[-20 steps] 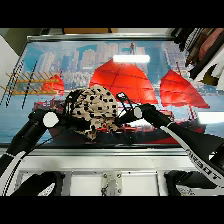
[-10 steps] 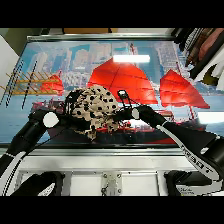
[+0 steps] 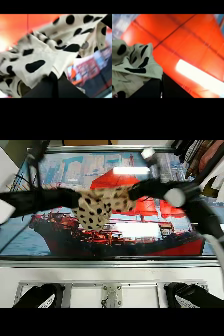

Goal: Fold the clothes and pants, and hang the long-sleeved shirts on hangers.

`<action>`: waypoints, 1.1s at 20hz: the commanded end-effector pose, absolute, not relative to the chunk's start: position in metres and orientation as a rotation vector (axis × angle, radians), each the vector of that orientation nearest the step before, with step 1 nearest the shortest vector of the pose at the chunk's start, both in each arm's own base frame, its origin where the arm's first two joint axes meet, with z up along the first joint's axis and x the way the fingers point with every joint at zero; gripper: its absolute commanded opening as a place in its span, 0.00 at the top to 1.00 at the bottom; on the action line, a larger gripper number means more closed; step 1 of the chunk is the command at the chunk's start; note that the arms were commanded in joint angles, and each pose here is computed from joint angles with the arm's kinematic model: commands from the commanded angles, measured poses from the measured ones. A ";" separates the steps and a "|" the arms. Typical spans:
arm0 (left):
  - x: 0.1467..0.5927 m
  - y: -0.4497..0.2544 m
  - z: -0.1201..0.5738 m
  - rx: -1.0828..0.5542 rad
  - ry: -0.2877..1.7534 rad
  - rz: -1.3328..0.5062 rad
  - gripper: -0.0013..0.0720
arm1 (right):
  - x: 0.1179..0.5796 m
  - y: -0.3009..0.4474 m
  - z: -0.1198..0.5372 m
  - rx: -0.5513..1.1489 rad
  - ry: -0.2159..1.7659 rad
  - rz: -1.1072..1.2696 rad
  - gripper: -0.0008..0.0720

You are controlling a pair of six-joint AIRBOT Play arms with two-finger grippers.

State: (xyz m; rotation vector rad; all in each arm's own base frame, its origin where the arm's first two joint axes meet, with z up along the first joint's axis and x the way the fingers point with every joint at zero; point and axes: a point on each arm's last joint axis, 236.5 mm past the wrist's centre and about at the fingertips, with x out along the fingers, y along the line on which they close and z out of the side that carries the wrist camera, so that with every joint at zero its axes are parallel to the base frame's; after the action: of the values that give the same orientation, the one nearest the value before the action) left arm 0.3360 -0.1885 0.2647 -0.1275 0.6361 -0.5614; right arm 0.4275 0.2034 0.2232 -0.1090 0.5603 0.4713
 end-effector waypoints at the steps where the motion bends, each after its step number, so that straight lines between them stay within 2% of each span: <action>1: 0.302 -0.198 0.376 -0.118 0.387 -0.650 0.97 | 0.360 0.155 0.366 -0.092 0.324 0.433 0.98; 4: 0.287 -0.204 0.348 -0.082 0.496 -0.679 0.97 | 0.324 0.141 0.384 -0.030 0.313 0.426 0.97; 8: 0.291 -0.195 0.231 -0.046 0.808 -0.596 0.96 | 0.317 0.140 0.313 -0.052 0.547 0.418 0.98; 9: 0.293 -0.190 0.201 -0.034 0.869 -0.565 0.64 | 0.320 0.141 0.292 -0.060 0.594 0.414 0.97; 10: 0.295 -0.189 0.181 -0.048 0.901 -0.546 0.18 | 0.323 0.142 0.271 -0.067 0.636 0.412 0.97; 11: 0.299 -0.186 0.167 -0.078 0.920 -0.520 0.14 | 0.326 0.143 0.250 -0.074 0.683 0.408 0.97; 14: 0.301 -0.186 0.147 -0.086 0.938 -0.507 0.14 | 0.330 0.146 0.214 -0.084 0.769 0.405 0.97; 18: 0.292 -0.218 0.104 0.004 0.957 -0.603 0.14 | 0.330 0.152 0.210 -0.068 0.783 0.424 0.97; 22: 0.314 -0.259 0.068 0.069 1.007 -0.692 0.14 | 0.317 0.154 0.205 -0.065 0.832 0.450 0.97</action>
State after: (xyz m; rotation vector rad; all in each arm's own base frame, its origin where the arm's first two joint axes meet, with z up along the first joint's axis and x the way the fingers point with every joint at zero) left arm 0.3021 -0.2318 0.0900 0.0207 0.9958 -0.6198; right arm 0.3257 0.1528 0.2123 -0.0625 0.7891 0.4322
